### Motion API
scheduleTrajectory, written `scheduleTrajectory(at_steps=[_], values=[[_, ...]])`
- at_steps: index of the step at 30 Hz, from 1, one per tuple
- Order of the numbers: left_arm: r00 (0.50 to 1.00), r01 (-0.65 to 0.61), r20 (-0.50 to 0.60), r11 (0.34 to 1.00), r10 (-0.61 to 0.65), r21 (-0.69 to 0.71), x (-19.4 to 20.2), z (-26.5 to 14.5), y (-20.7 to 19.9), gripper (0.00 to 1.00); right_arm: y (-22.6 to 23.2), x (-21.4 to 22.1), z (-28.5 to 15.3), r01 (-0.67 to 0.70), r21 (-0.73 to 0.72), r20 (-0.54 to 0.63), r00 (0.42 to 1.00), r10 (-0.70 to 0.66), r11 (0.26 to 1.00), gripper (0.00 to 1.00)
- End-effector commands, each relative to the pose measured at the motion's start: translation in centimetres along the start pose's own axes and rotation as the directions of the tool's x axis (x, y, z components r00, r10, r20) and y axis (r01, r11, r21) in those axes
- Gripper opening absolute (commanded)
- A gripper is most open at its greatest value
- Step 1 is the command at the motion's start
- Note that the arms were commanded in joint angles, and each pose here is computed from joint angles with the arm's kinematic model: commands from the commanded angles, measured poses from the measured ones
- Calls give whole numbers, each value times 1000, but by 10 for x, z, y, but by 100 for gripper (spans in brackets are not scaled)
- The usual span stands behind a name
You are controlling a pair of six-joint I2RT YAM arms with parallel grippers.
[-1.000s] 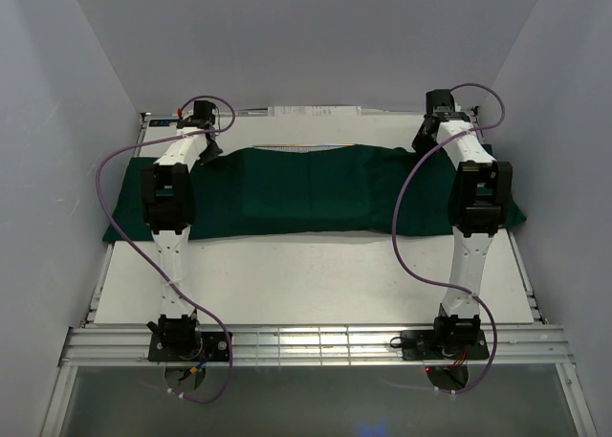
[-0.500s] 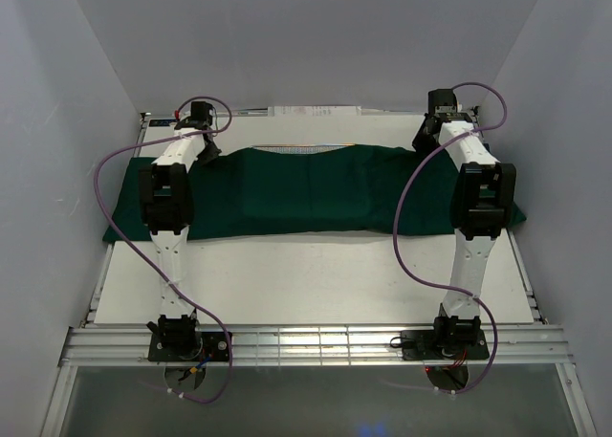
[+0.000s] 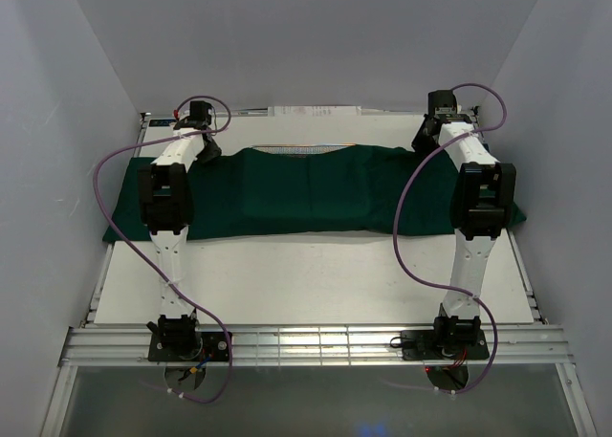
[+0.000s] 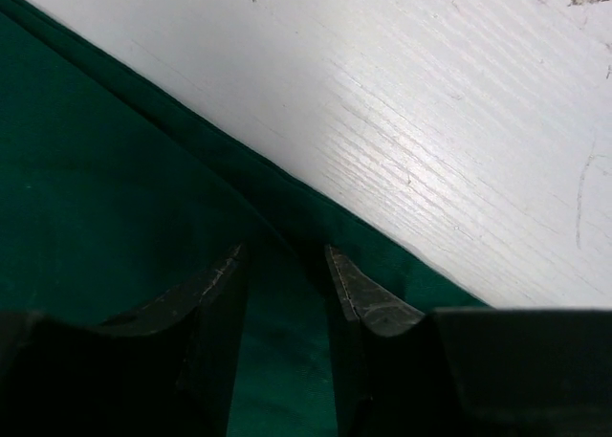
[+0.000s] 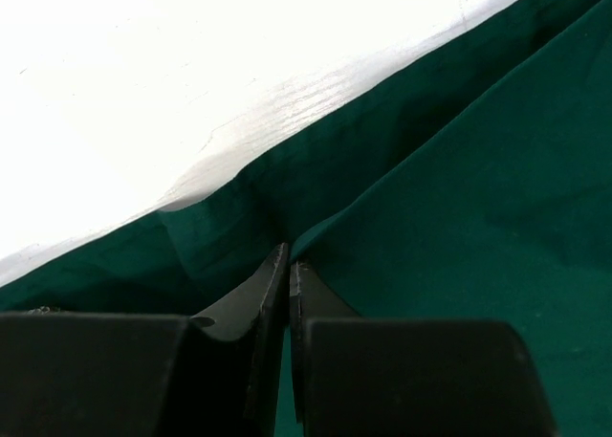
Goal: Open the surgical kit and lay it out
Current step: Open the surgical kit at the center of the board.
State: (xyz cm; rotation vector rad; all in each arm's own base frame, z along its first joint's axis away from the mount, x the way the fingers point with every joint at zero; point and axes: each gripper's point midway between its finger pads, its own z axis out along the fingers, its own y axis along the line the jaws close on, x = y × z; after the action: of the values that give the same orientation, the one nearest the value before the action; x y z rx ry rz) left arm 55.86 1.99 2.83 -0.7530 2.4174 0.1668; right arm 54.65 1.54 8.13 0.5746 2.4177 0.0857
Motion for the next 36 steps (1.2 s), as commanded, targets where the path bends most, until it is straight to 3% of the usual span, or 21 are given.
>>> scheduleTrajectory(at_steps=[1, 7, 11, 16, 20, 36], values=[[998, 25, 63, 999, -28, 48, -28, -23, -8, 48, 4, -15, -9, 8, -27, 46, 999, -6, 1000, 8], [999, 14, 49, 999, -17, 49, -23, -20, -8, 49, 4, -15, -10, 9, -25, 46, 999, -8, 1000, 8], [999, 0, 40, 999, -2, 43, -19, -16, -6, 60, 4, -13, -10, 10, -27, 44, 999, -9, 1000, 8], [999, -17, 39, 999, 16, 29, -19, -16, -3, 60, 2, -12, -9, 9, -23, 42, 999, -8, 1000, 8], [999, -34, 32, 999, 34, 2, -17, -16, 3, 52, 2, -11, -9, 10, -24, 40, 999, -9, 1000, 8], [997, -63, 39, 998, 64, -18, -23, -19, 6, 1, 3, -13, -14, 16, -30, 51, 999, -15, 999, 8]])
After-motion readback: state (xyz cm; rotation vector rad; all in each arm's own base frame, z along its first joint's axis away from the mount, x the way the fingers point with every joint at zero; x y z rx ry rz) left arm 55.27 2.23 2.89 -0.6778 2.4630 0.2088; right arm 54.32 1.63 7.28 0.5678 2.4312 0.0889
